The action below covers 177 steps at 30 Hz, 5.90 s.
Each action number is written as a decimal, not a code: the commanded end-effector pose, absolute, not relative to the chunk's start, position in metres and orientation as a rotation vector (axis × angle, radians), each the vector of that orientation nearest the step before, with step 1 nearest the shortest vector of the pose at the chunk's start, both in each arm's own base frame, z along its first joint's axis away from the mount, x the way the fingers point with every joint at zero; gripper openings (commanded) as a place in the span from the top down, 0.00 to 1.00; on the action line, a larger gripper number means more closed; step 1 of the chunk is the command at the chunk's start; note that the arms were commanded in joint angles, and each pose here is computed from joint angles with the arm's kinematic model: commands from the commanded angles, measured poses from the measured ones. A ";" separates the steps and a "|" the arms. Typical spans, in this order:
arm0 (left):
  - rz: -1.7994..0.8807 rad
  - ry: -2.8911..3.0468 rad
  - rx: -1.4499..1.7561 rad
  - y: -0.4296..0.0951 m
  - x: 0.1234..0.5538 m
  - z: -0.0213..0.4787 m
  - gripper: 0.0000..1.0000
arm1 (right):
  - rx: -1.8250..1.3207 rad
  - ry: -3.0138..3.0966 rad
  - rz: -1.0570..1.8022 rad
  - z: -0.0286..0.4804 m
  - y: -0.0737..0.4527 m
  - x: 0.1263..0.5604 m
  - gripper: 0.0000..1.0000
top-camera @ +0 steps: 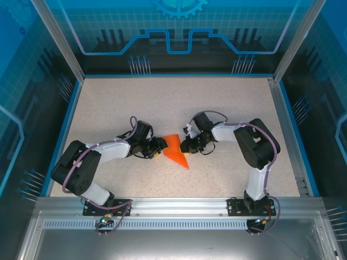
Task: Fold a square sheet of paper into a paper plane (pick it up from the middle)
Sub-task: Fold the wing for the fifth time at the center of the table.
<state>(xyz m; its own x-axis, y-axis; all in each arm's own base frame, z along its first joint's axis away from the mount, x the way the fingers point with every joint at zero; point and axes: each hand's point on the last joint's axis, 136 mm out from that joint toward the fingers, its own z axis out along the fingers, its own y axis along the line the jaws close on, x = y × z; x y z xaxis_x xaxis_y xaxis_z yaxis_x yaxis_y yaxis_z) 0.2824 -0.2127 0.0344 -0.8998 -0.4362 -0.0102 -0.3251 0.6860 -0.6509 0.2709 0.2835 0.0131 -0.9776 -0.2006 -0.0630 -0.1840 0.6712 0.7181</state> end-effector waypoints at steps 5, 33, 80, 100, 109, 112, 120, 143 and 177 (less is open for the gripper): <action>-1.109 2.724 -0.591 -0.240 0.290 0.038 0.49 | 0.198 -2.858 -1.144 -0.012 0.267 0.264 0.85; -1.097 2.711 -0.553 -0.247 0.305 0.054 1.00 | 0.468 -3.313 -1.027 0.072 0.240 0.272 0.64; -1.092 2.722 -0.550 -0.247 0.304 0.062 0.99 | 2.286 -3.376 0.238 0.055 0.318 0.252 0.58; -1.088 2.730 -0.531 -0.247 0.302 0.063 0.98 | 2.196 -3.448 0.462 0.046 0.313 0.274 0.75; -1.041 2.716 -0.538 -0.240 0.303 0.067 0.87 | 2.018 -3.540 0.415 0.039 0.305 0.274 0.99; -0.966 2.686 -0.581 -0.223 0.305 0.074 0.72 | 1.813 -3.682 0.198 0.045 0.303 0.275 1.00; -0.898 2.559 -0.600 -0.186 0.304 0.112 0.39 | 1.466 -3.746 -0.419 0.045 0.307 0.273 1.00; -1.151 2.666 -0.708 -0.232 0.307 0.073 0.28 | 1.338 -3.631 -0.832 0.027 0.306 0.262 1.00; -0.935 2.834 -0.793 -0.225 0.300 0.052 1.00 | 1.988 -3.401 -0.351 0.044 0.301 0.235 0.74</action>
